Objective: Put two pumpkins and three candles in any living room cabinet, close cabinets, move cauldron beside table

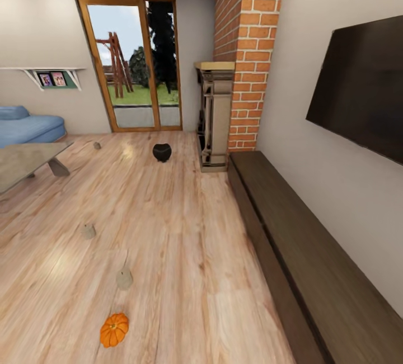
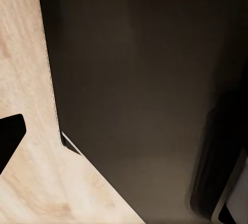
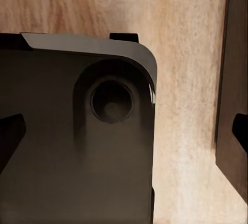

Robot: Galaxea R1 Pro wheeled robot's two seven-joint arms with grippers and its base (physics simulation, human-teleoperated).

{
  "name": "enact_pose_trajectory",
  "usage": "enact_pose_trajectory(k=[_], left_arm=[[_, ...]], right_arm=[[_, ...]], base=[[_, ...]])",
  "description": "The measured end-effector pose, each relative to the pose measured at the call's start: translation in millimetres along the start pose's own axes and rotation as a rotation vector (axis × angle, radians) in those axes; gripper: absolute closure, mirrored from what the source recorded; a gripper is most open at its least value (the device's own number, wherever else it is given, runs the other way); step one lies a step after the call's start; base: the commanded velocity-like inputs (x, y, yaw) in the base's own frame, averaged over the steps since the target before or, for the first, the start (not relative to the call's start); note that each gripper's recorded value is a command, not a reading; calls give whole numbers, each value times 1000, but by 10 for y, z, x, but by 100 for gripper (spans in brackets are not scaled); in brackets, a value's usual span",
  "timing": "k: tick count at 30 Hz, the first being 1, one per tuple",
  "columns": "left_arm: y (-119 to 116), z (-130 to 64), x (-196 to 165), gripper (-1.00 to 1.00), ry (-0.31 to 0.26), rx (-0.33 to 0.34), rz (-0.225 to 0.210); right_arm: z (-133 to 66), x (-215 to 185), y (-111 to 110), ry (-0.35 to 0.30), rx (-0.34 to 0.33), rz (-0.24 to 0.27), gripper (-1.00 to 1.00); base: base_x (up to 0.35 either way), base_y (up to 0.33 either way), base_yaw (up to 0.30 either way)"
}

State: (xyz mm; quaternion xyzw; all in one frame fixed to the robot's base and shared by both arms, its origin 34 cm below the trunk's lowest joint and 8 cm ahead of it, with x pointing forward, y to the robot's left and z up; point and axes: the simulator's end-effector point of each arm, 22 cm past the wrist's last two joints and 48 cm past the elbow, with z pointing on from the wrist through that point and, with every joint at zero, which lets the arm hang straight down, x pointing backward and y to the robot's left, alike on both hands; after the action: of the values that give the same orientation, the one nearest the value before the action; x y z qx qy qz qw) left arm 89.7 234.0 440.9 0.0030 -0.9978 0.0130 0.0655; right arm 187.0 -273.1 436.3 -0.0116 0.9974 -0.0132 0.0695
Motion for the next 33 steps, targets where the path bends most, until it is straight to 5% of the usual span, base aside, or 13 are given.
enact_pose_trajectory(k=[16, 33], left_arm=[[0, 0, -5, -100, -1, 0, 0], [0, 0, -4, -100, -1, 0, 0]], right_arm=[[0, 2, -4, 0, 1, 0, -100], [0, 1, 10, 0, -1, 0, -100]], base=[[327, -138, 13], [327, -55, 272]])
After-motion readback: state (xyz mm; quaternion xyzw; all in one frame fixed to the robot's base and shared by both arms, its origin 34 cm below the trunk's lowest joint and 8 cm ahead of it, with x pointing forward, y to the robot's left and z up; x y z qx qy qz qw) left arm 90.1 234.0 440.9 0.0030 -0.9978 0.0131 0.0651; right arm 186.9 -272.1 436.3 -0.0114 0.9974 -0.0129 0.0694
